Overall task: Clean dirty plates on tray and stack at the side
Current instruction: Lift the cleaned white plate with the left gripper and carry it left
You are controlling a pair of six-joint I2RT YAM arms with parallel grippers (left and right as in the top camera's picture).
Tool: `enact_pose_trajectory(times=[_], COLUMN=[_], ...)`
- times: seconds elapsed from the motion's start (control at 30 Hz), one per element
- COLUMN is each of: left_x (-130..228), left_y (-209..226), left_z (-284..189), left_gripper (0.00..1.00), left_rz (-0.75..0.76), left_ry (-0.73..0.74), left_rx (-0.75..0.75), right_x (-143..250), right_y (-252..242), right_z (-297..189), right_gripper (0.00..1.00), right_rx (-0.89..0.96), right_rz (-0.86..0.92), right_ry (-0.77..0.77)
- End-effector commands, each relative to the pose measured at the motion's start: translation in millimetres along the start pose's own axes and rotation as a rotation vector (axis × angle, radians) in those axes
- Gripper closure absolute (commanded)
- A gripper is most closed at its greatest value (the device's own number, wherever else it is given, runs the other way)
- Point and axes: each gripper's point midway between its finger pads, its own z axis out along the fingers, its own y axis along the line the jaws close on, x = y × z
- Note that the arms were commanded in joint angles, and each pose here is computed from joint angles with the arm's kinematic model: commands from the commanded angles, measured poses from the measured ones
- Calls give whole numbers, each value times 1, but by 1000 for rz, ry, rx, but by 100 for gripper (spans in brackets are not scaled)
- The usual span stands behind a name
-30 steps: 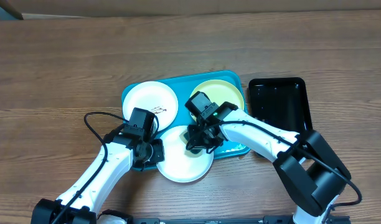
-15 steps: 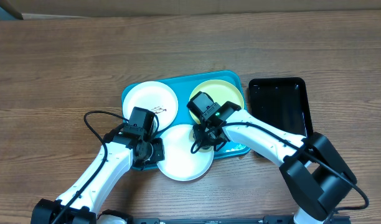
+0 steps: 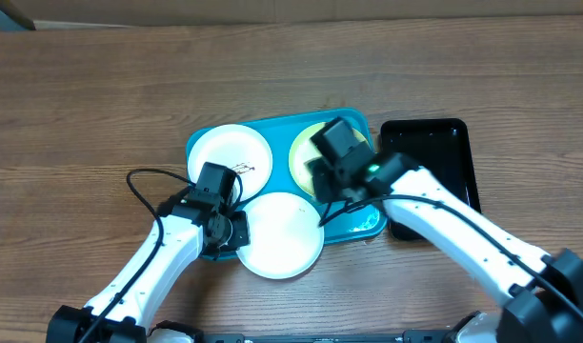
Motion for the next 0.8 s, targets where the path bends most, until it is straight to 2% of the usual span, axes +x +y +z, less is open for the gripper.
enact_pose_trajectory(times=[0.0, 0.2, 0.4, 0.77], left_x=[-32, -58, -78, -91], left_y=[3, 18, 28, 0], left_z=[-25, -63, -100, -140], left_gripper=[96, 96, 96, 96], left_rz=[-11, -14, 18, 262], left_ry=[-95, -182, -278, -500], left_rx=[-68, -208, -353, -616], right_x=[-30, -29, -21, -8], right_y=[-38, -121, -164, -186], right_z=[-28, -37, -40, -24], right_gripper=[96, 96, 96, 96], right_rx=[33, 147, 139, 44], right_rz=[104, 274, 332, 455], right_ry=[-85, -29, 22, 45])
